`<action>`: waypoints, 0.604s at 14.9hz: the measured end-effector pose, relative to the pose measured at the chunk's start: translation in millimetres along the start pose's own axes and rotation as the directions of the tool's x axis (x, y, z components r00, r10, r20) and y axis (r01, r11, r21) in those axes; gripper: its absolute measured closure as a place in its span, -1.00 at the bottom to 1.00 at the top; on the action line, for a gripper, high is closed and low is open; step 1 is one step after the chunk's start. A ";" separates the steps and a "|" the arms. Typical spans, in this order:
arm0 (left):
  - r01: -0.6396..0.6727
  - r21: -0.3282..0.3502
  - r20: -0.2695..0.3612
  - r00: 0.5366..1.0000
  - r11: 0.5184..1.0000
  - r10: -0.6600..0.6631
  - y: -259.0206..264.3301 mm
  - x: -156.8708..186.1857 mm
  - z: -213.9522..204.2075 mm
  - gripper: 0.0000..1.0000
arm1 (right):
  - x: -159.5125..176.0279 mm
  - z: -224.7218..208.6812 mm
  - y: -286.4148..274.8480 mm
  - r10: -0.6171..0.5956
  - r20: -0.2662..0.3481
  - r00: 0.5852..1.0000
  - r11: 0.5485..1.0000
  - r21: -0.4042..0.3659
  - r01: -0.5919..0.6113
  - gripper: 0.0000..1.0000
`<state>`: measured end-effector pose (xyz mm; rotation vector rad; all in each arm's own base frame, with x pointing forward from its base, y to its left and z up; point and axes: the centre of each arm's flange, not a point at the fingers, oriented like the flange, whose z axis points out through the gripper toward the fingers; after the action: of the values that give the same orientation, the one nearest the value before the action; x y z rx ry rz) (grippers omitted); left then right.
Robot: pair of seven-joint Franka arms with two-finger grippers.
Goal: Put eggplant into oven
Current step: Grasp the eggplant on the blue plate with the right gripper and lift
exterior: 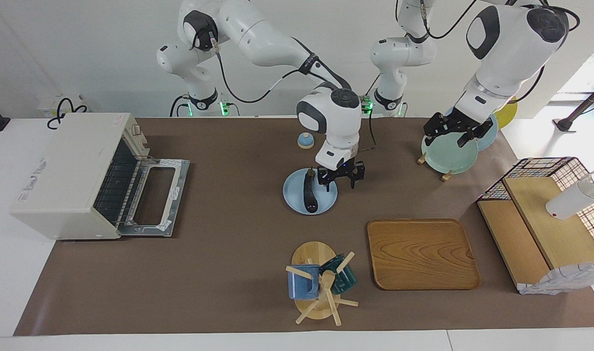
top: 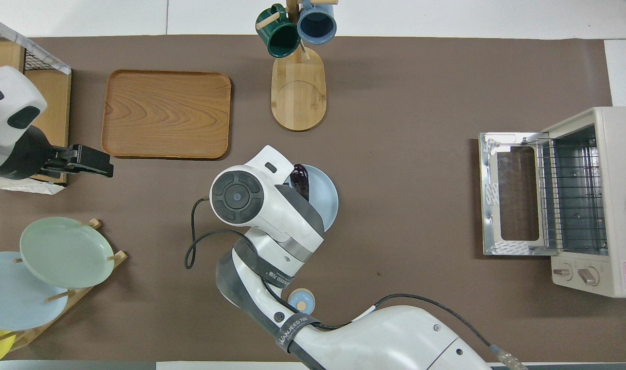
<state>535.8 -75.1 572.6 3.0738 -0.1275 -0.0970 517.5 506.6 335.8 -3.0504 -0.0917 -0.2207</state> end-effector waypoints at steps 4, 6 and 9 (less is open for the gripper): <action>-0.007 0.015 -0.012 1.000 1.000 0.007 2.0 -1.9 -7.4 -1.00 | -13.6 10.3 7.8 -0.006 -0.002 1.000 1.000 0.006 0.006 -0.23; -0.006 0.013 -0.021 1.000 1.000 0.006 0.8 0.3 -21.7 -1.00 | -18.5 12.6 10.7 -0.008 -0.005 1.000 1.000 0.010 0.008 -0.22; -0.005 0.021 -0.030 1.000 1.000 0.005 -2.1 6.2 -34.1 -1.00 | -23.8 15.7 12.9 -0.011 -0.002 1.000 1.000 0.008 0.011 -0.11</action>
<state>544.4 -71.4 606.0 3.0946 -0.1356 -0.0494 497.0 493.8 315.8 -3.0421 -0.1087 -0.2229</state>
